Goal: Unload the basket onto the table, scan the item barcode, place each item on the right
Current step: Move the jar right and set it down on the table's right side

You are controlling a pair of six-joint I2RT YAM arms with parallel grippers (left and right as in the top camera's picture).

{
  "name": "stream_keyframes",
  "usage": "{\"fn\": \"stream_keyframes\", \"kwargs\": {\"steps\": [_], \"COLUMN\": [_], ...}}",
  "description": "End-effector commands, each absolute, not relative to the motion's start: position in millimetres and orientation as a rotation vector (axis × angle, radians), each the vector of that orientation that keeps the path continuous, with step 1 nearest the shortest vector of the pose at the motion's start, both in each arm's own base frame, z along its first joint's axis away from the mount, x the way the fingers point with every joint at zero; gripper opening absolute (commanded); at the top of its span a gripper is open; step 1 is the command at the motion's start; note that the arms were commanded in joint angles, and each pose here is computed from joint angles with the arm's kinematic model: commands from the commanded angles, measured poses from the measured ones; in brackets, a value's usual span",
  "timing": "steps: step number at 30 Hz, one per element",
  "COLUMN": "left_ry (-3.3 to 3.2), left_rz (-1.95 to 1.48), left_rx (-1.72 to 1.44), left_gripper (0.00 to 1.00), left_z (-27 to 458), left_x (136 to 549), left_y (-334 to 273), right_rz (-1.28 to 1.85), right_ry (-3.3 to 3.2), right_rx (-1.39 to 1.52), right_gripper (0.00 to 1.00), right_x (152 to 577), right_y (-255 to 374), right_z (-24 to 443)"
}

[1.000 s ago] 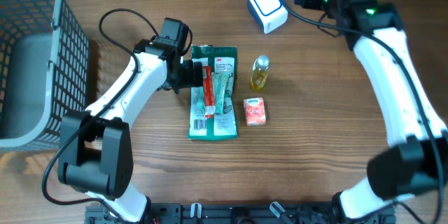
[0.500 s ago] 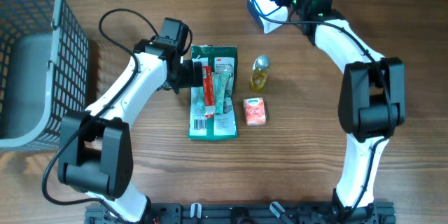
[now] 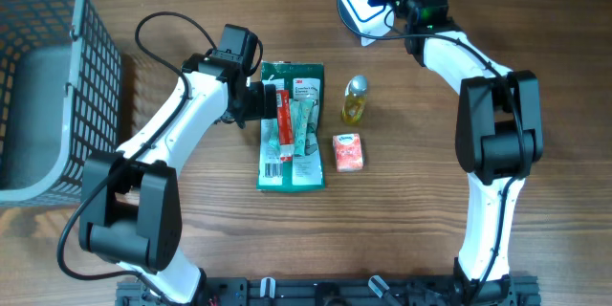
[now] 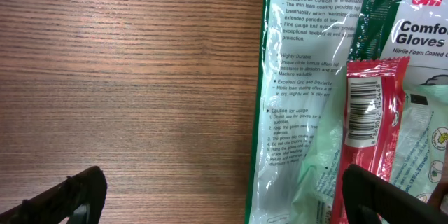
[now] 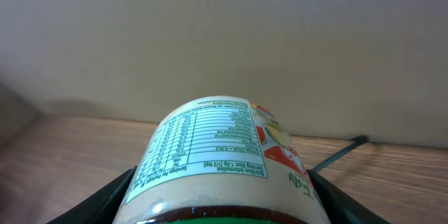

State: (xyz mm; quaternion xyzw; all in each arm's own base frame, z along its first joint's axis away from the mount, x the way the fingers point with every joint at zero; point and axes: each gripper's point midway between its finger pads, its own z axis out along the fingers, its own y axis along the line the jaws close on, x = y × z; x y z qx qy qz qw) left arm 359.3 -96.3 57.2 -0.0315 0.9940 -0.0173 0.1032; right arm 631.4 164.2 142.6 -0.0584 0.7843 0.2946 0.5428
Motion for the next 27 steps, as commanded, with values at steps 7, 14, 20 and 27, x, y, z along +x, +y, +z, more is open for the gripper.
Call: {"fn": "stream_keyframes", "kwargs": {"steps": [7,14,20,27], "left_ry": [2.921,2.921,2.921,2.921], "left_rz": [-0.048,-0.048,-0.048,-0.048], "left_rx": [-0.091,-0.091,-0.091,-0.091], "left_gripper": [1.0,1.0,1.0,1.0], "left_z": [61,61,61,61], "left_x": [358,358,358,358], "left_y": [-96,-96,-96,-96], "right_rz": [0.582,0.427,0.339,0.146], "right_ry": [2.147,2.733,2.888,2.871], "right_rx": [0.139,0.42,0.656,0.914], "right_gripper": [0.05,0.12,0.17,0.27], "right_x": [550,406,358,333], "right_y": [73,-19,-56,-87], "right_z": [240,174,102,50]}}
